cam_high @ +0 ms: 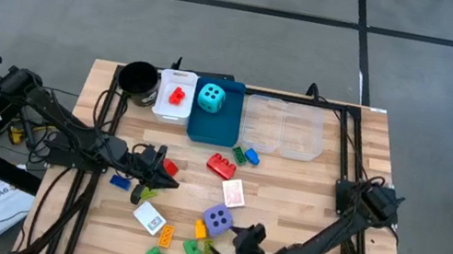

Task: Pick & Place Toys
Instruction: Put the violet dice into the blue bin

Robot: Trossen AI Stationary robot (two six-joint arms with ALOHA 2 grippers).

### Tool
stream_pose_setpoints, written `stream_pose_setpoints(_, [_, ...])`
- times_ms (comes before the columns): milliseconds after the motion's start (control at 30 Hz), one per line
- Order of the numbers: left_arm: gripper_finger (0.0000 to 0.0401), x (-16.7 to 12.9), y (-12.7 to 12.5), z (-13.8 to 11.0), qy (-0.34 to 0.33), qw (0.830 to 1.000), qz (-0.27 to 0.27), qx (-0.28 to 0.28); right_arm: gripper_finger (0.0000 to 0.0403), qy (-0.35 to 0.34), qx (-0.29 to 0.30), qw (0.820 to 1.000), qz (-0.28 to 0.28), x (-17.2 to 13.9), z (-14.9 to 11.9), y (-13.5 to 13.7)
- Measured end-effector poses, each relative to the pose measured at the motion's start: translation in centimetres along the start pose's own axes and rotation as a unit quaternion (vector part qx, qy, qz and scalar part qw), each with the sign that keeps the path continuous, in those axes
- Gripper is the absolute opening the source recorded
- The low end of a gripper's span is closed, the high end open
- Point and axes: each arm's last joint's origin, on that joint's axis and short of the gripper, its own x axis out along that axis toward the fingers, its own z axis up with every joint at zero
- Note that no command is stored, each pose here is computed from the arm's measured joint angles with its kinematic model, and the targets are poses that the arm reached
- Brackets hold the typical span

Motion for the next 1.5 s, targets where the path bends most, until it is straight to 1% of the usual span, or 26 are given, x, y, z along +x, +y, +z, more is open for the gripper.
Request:
stream_pose_setpoints(100, [0.0,0.5,-0.3,-1.2,0.054,0.998,-0.034,-0.028,0.04,0.009,0.01,1.0,-0.004,0.5,-0.7,0.0])
stream_pose_setpoints(200, [0.0,1.5,-0.9,-3.1,0.098,0.993,-0.055,-0.041,0.04,0.007,0.015,1.0,-0.006,0.6,-0.5,-0.1])
stream_pose_setpoints(300, [0.0,3.2,-1.5,-4.7,0.107,0.991,-0.069,-0.041,0.04,0.0,0.0,1.0,-0.006,0.6,0.2,-0.1])
stream_pose_setpoints(367, [0.0,4.5,-1.7,-5.5,0.116,0.99,-0.069,-0.038,0.04,-0.003,-0.005,1.0,-0.005,0.6,0.8,-0.1])
stream_pose_setpoints(533, [0.0,8.6,-2.5,-6.6,0.139,0.989,-0.059,-0.004,0.04,-0.006,-0.017,1.0,-0.006,0.4,1.8,0.0])
stream_pose_setpoints(600, [0.0,10.2,-2.9,-6.9,0.147,0.987,-0.057,0.012,0.04,-0.005,-0.031,0.999,-0.007,0.1,2.3,0.3])
stream_pose_setpoints(667, [0.0,11.8,-3.3,-7.1,0.164,0.985,-0.056,0.027,0.04,-0.006,-0.039,0.999,-0.005,-0.3,3.0,0.7])
stream_pose_setpoints(800, [0.0,14.0,-3.9,-7.3,0.203,0.977,-0.046,0.049,0.04,-0.001,-0.057,0.998,-0.013,-1.1,4.1,1.2])
stream_pose_setpoints(933, [0.0,15.1,-4.3,-7.1,0.219,0.973,-0.035,0.058,0.04,-0.005,-0.068,0.997,-0.018,-2.0,5.1,1.6])
stream_pose_setpoints(1033, [0.0,15.4,-4.3,-6.8,0.218,0.974,-0.004,0.066,0.04,-0.018,-0.079,0.997,-0.02,-2.5,5.2,1.8])
stream_pose_setpoints(1100, [0.0,15.4,-4.1,-6.9,0.221,0.972,0.021,0.077,0.04,-0.021,-0.085,0.996,-0.02,-2.9,5.0,1.8])
stream_pose_setpoints(1300, [0.0,15.2,-3.6,-7.2,0.242,0.965,0.05,0.09,0.04,-0.017,-0.086,0.996,-0.02,-3.5,4.4,1.8])
stream_pose_setpoints(1500, [0.0,15.2,-3.6,-7.1,0.238,0.966,0.052,0.091,0.04,-0.02,-0.085,0.996,-0.021,-3.5,4.4,1.8])
